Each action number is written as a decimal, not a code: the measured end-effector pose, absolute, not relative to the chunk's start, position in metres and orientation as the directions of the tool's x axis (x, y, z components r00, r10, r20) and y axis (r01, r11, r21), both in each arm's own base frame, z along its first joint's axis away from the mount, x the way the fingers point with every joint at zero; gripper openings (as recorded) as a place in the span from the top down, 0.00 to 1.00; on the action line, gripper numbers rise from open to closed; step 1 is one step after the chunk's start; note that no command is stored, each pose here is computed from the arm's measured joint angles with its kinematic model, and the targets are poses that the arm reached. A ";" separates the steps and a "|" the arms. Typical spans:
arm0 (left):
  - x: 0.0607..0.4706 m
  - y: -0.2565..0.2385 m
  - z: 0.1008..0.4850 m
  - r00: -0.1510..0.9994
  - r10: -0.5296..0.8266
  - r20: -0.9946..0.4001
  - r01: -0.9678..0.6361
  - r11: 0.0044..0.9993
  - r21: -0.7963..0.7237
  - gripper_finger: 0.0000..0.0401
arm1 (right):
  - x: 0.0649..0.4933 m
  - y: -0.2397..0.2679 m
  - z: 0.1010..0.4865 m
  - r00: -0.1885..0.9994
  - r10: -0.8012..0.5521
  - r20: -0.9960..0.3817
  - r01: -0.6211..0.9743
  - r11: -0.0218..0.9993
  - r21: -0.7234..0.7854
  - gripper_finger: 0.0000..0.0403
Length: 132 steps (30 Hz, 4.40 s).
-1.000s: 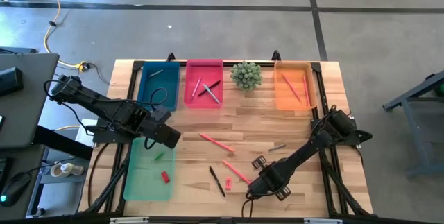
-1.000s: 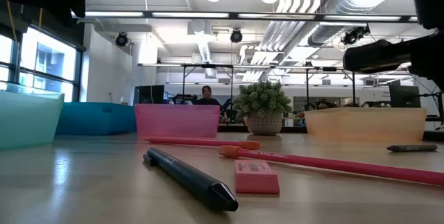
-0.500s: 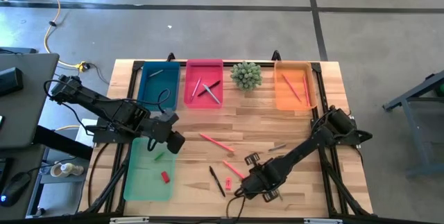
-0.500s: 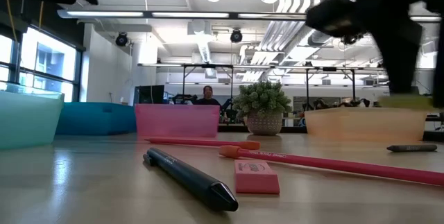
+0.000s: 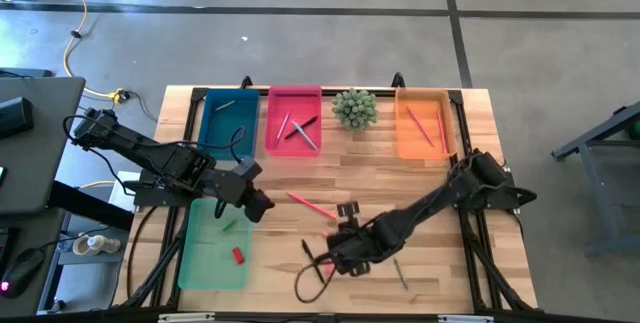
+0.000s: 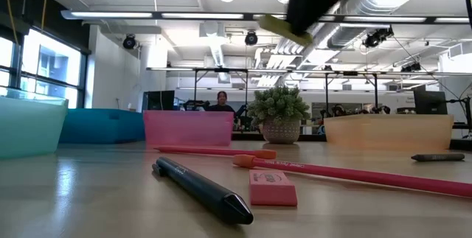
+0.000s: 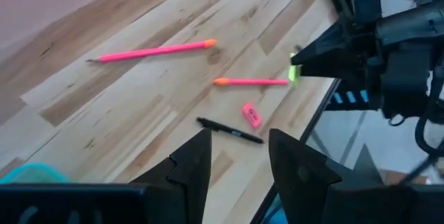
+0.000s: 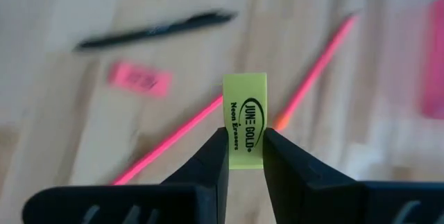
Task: Sort crayons/erasers/pens/pencils in bins
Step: Put the yellow eraser into the green bin
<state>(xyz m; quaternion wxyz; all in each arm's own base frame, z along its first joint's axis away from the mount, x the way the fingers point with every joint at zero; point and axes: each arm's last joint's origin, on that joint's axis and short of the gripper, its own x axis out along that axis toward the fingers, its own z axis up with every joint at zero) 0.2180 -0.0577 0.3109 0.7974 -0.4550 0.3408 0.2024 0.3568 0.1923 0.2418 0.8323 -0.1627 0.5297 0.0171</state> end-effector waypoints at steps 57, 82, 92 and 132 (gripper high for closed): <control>0.274 -0.045 0.293 0.762 0.237 -0.602 -0.636 0.449 -0.628 0.67 | 0.419 0.116 0.300 0.698 -0.347 -0.627 -0.012 0.869 -0.494 0.85; 0.274 -0.044 0.293 0.763 0.242 -0.600 -0.632 0.475 -0.612 0.97 | 0.419 0.116 0.300 0.692 -0.371 -0.619 0.005 0.860 -0.510 0.85; 0.273 -0.044 0.292 0.751 0.249 -0.611 -0.638 0.509 -0.577 0.98 | 0.419 0.117 0.300 0.699 -0.340 -0.630 0.010 0.884 -0.467 0.84; 0.183 -0.074 0.281 0.302 0.148 -0.942 -0.885 0.411 -0.220 0.98 | 0.430 0.047 0.295 0.619 -0.323 -0.716 0.040 0.923 -0.382 0.50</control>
